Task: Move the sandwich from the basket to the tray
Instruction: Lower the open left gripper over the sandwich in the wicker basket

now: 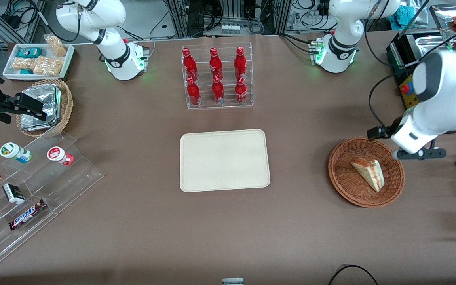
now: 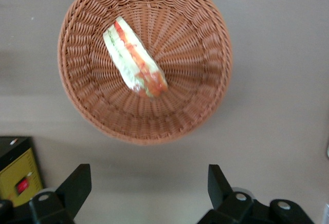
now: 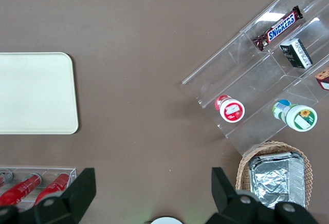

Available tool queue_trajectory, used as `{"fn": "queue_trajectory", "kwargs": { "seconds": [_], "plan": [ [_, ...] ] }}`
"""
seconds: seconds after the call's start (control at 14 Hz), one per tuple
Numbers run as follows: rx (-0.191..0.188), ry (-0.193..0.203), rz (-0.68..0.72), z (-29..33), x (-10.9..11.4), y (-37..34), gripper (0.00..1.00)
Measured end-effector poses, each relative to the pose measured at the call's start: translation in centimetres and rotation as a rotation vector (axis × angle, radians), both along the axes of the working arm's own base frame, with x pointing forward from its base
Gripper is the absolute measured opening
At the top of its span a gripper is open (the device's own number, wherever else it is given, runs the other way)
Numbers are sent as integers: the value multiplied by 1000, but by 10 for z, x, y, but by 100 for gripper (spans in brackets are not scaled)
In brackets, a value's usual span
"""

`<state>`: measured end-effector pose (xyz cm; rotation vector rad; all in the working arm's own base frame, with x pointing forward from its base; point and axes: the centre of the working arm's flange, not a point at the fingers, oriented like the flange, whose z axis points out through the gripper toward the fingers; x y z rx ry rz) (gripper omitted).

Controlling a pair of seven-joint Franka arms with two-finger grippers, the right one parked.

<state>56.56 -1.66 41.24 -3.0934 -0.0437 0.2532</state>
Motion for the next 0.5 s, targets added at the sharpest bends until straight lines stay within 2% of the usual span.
{"fn": "queue_trajectory", "kwargs": {
  "seconds": [0.21,0.5],
  "plan": [
    [-6,-79,49,-55,1,24,100],
    [18,-140,360,-82,-4,47,100]
  ]
}}
